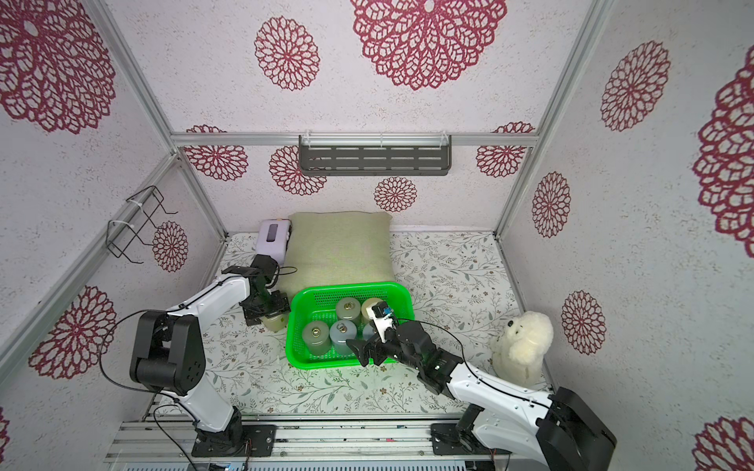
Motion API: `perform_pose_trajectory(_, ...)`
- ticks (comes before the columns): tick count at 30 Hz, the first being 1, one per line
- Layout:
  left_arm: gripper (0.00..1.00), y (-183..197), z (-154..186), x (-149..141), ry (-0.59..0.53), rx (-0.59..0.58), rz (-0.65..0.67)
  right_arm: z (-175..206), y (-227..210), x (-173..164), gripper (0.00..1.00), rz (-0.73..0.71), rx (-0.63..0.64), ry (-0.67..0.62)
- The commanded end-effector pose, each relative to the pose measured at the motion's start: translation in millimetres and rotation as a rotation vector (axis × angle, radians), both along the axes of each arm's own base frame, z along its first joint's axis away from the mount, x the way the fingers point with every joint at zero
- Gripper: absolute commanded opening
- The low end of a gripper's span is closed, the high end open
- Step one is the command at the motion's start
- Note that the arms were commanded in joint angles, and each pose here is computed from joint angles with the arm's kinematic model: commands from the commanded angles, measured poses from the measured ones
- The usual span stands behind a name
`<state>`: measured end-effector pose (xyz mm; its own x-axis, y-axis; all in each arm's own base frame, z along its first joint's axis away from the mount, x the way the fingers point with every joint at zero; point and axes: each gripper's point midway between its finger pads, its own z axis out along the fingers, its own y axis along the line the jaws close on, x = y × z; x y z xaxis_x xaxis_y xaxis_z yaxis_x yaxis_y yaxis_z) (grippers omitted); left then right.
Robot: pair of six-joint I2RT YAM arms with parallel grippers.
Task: Take the tea canister out of the basket
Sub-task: Place the tea canister at the center of the board.
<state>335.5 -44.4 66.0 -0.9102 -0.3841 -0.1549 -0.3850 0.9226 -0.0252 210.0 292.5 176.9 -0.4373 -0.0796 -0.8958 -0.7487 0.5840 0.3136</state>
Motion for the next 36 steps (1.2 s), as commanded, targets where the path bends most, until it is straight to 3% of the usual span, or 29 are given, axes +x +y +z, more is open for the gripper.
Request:
perform_pose_trajectory(1, 0.91, -7.0, 3.4, 11.3, -0.042, -0.028, -0.017, 26.5, 1.3, 5.1, 0.99, -0.019, 0.04, -0.062)
perform_pose_trajectory(2, 0.98, -6.6, 3.8, 10.9, -0.043, -0.026, -0.017, 24.7, 0.8, 5.6, 0.99, -0.023, 0.034, -0.06)
perform_pose_trajectory(12, 0.97, -2.3, 28.8, 14.5, -0.11, -0.012, 0.005, 19.2, -7.7, 17.9, 0.99, -0.106, -0.004, -0.06)
perform_pose_trajectory(18, 0.97, 2.1, 72.0, 10.3, -0.263, -0.023, 0.067, 14.5, -21.6, 35.3, 0.99, -0.232, -0.047, -0.057)
perform_pose_trajectory(22, 0.97, -11.0, 98.4, 7.5, -0.388, -0.122, 0.09, 11.7, -21.7, 43.6, 0.99, -0.263, -0.09, -0.045)
perform_pose_trajectory(27, 0.97, -67.1, 124.0, 2.5, -0.527, -0.344, -0.052, 14.1, -23.5, 58.9, 0.99, -0.317, -0.179, -0.016)
perform_pose_trajectory(36, 0.97, -144.5, 140.5, -22.4, -0.759, -0.399, -0.328, -4.0, -37.7, 82.0, 0.99, -0.374, -0.386, 0.167)
